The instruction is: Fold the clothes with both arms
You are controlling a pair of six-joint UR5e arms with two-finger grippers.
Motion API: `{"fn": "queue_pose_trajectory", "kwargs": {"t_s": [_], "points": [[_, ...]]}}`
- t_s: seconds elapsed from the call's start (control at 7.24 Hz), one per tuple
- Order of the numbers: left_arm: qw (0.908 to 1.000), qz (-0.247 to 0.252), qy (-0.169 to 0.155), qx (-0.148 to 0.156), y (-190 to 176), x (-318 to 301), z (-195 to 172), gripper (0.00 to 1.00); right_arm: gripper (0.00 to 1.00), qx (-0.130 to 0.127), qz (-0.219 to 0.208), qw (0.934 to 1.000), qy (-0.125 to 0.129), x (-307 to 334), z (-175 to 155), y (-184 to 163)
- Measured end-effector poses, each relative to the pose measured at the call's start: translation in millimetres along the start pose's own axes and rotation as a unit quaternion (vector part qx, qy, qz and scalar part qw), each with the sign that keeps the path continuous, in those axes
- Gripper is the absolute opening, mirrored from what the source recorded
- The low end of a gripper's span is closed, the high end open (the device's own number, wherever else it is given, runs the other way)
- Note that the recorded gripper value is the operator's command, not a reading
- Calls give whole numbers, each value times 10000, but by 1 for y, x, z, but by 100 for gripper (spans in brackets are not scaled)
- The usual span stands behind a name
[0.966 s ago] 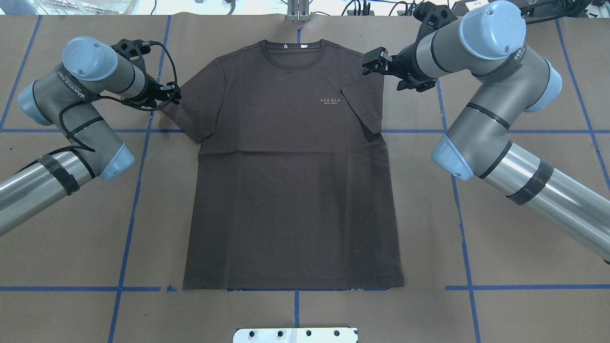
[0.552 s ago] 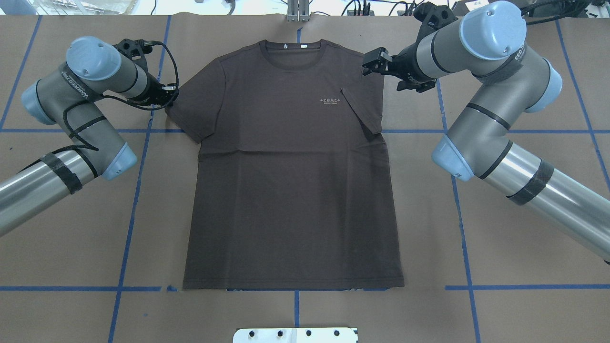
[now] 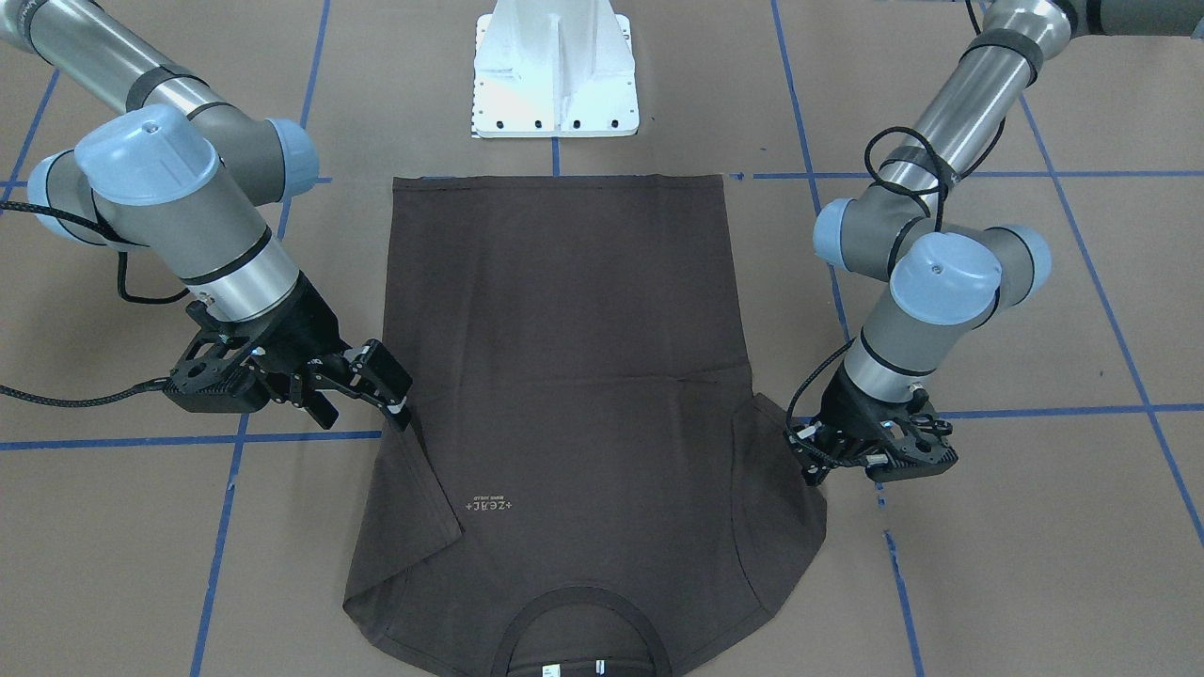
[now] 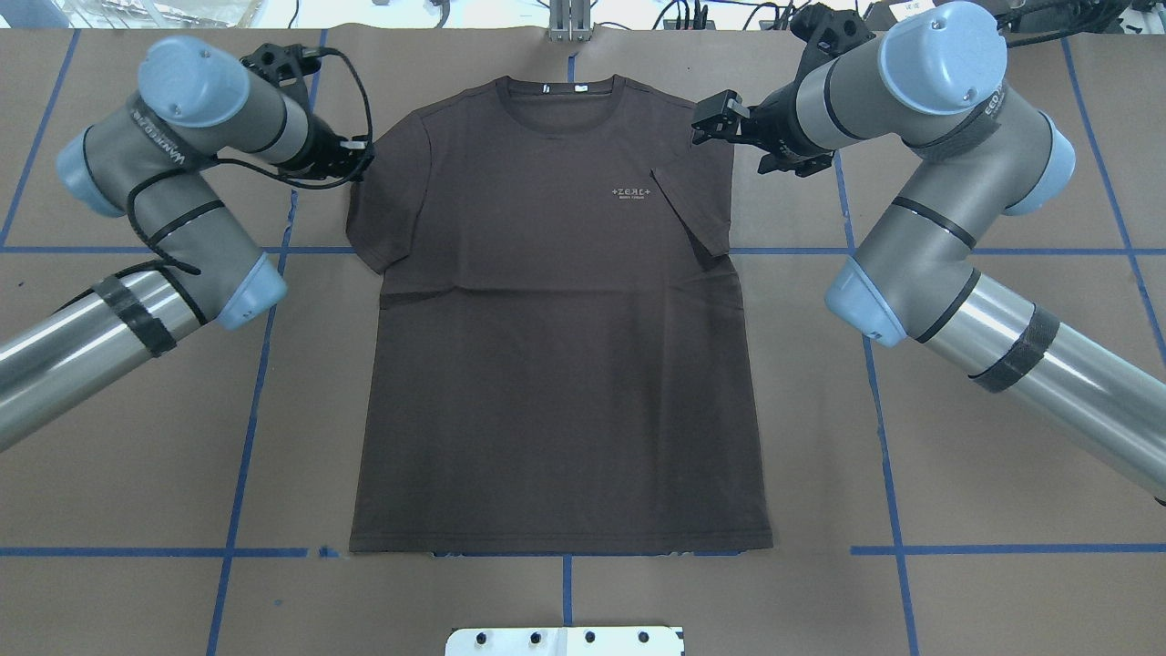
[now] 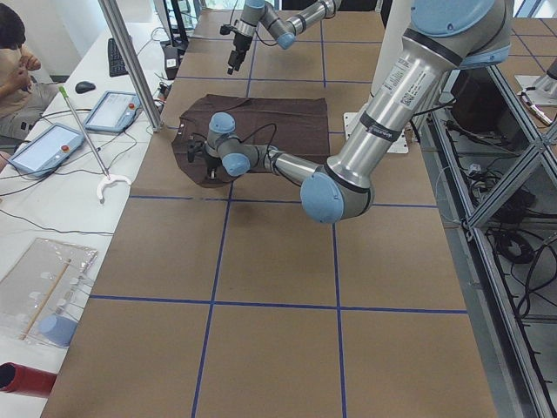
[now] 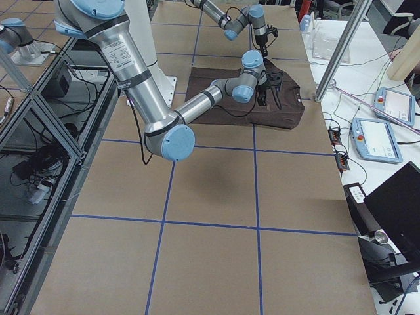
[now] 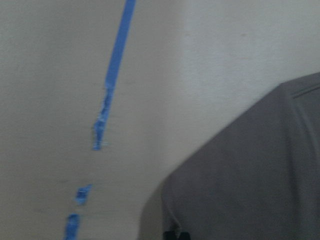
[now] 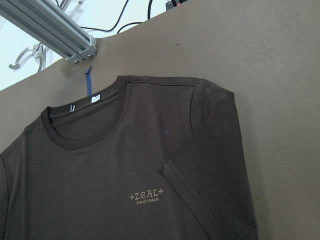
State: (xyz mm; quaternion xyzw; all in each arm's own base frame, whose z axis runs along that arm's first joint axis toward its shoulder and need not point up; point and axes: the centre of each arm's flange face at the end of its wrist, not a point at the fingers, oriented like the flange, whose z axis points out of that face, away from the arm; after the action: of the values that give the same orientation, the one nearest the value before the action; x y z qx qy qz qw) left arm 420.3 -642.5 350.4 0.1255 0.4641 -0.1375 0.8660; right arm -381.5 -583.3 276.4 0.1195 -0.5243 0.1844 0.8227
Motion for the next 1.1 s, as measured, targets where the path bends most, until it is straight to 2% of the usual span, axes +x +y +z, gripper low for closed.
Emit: {"fn": "queue_pose_trajectory", "kwargs": {"t_s": [0.28, 0.41, 0.55, 0.69, 0.83, 0.97, 1.1], "points": [[9993, -250, 200, -167, 21, 74, 2, 0, 100, -9, -16, 10000, 32, 4, 2, 0], [9993, -321, 122, -154, 27, 93, 18, 28, 100, -15, -11, 10000, 68, 8, 4, 0], [9993, -363, 38, -65, 30, 108, 31, 99, 100, -19, -7, 10000, 89, 10, 6, 0], [9991, -415, 70, 15, 31, 121, 31, 100, 100, -26, -3, 10000, 96, 10, 7, 2], [9981, -568, 252, 40, 42, 137, 19, 100, 100, -59, 1, 9999, 92, 8, 10, 7], [9954, -768, 567, -17, 67, 152, -5, 99, 100, -121, 107, 9998, 72, 3, 13, 19], [9922, -828, 921, -113, 98, 155, -38, 99, 100, -246, 408, 9989, 45, -1, 12, 45]]}}
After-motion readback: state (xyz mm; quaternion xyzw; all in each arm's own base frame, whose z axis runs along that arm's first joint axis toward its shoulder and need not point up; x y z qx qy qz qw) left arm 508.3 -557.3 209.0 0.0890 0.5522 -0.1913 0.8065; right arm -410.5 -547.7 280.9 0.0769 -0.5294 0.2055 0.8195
